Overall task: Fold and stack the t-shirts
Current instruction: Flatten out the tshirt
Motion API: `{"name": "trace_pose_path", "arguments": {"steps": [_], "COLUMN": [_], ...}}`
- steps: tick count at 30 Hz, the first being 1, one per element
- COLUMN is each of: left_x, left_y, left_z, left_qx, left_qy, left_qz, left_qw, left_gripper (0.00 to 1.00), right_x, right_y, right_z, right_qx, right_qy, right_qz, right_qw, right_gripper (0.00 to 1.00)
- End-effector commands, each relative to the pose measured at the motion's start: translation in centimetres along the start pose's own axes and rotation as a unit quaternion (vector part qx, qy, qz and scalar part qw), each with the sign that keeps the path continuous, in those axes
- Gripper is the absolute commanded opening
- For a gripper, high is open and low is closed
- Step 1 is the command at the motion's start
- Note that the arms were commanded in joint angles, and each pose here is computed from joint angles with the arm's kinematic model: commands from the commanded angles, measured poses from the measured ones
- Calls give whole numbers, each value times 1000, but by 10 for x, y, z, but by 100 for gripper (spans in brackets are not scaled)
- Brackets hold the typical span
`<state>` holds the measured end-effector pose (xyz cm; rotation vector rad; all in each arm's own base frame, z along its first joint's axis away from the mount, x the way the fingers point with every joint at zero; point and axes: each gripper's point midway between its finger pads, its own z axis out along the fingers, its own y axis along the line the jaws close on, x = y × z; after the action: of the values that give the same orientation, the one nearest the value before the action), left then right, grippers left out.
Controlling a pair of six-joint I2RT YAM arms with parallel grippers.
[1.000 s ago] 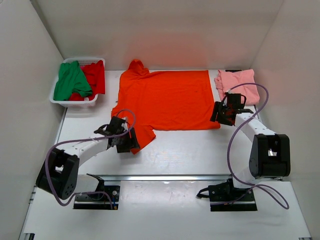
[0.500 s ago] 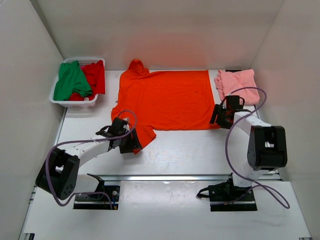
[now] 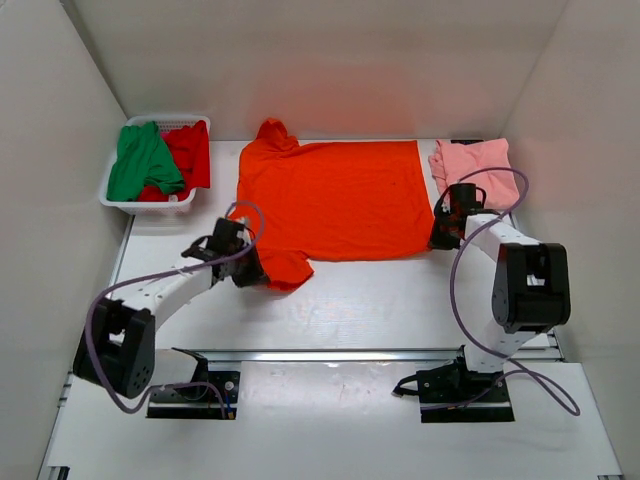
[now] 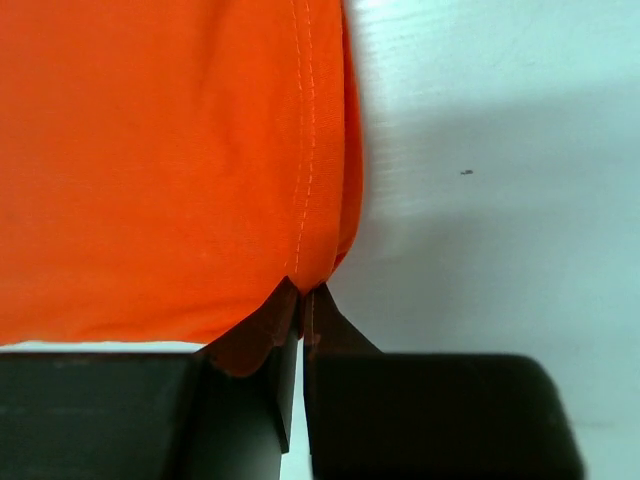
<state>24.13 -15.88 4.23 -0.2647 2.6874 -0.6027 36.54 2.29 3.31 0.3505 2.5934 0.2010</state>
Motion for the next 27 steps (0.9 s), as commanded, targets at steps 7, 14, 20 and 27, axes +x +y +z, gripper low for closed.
{"name": "trace_pose_path", "arguments": {"steps": [7, 14, 20, 27], "left_x": [-127, -150, -167, -275], "left_y": [-54, -82, -68, -36], "left_z": [-119, -172, -183, -173], "left_qx": [46, 83, 50, 9], "left_qy": [-160, -214, -227, -263], "left_qz": [44, 47, 53, 38], "left_qw": [985, 972, 971, 964], "left_gripper": [0, 0, 0, 0], "right_x": [-72, -78, -92, -168], "right_y": [29, 34, 47, 85], "right_z": [-93, -131, -150, -146], "right_qx": [-53, -70, -97, -142], "right_qy": [-122, -150, -182, -226], "right_qz": [-33, -39, -50, -79], "right_qw": [991, 985, 977, 961], "right_gripper": [0, 0, 0, 0]}}
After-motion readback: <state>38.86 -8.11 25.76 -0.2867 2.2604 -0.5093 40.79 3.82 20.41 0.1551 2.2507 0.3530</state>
